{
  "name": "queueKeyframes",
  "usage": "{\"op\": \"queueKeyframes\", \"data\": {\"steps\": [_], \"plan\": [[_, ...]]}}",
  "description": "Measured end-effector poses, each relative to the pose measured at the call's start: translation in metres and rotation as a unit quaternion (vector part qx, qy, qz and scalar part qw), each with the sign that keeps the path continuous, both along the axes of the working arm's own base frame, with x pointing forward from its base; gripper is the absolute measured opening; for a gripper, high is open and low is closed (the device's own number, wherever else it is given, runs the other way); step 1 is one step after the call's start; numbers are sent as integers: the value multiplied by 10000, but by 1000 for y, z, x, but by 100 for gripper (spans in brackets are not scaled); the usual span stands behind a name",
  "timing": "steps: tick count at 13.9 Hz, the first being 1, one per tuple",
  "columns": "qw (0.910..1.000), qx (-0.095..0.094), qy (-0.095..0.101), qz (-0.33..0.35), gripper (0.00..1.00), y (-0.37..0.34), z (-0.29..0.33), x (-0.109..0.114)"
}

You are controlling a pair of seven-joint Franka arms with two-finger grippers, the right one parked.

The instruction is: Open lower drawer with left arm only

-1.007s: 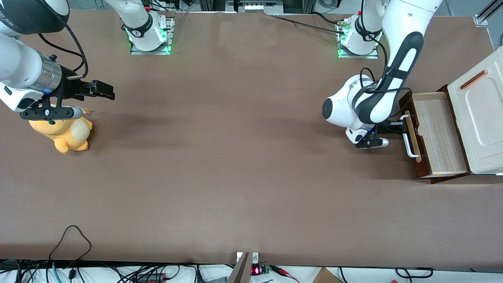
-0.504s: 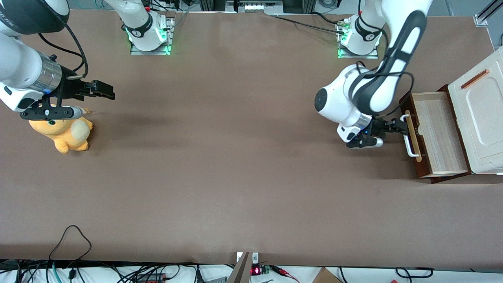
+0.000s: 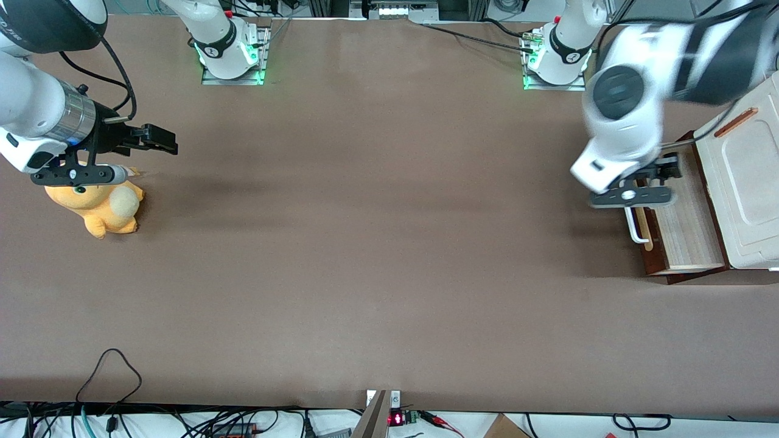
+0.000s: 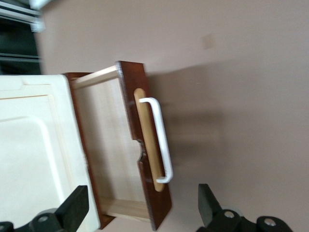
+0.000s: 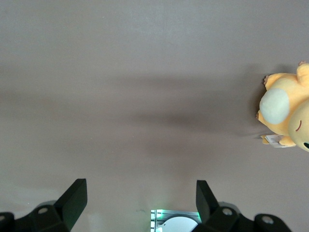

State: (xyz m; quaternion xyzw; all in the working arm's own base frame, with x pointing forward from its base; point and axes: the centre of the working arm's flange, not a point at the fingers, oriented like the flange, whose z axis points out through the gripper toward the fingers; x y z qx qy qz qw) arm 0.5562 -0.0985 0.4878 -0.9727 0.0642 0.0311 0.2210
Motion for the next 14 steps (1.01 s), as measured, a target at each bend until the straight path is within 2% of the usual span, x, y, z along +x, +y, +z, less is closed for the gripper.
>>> {"op": "queueKeyframes", "data": {"steps": [2,4,6,8,11,14], "plan": [[9965,-829,70,-31,100,40,27,2],[9906,-1343,97,-245,100,69,44,4],[9835,-1768,48,-392,100,84,57,4],[9799,-1949,-20,-420,100,91,66,4],[9794,-1972,-78,-432,100,91,72,5],[9769,-2096,-111,-415,100,89,74,5]]}}
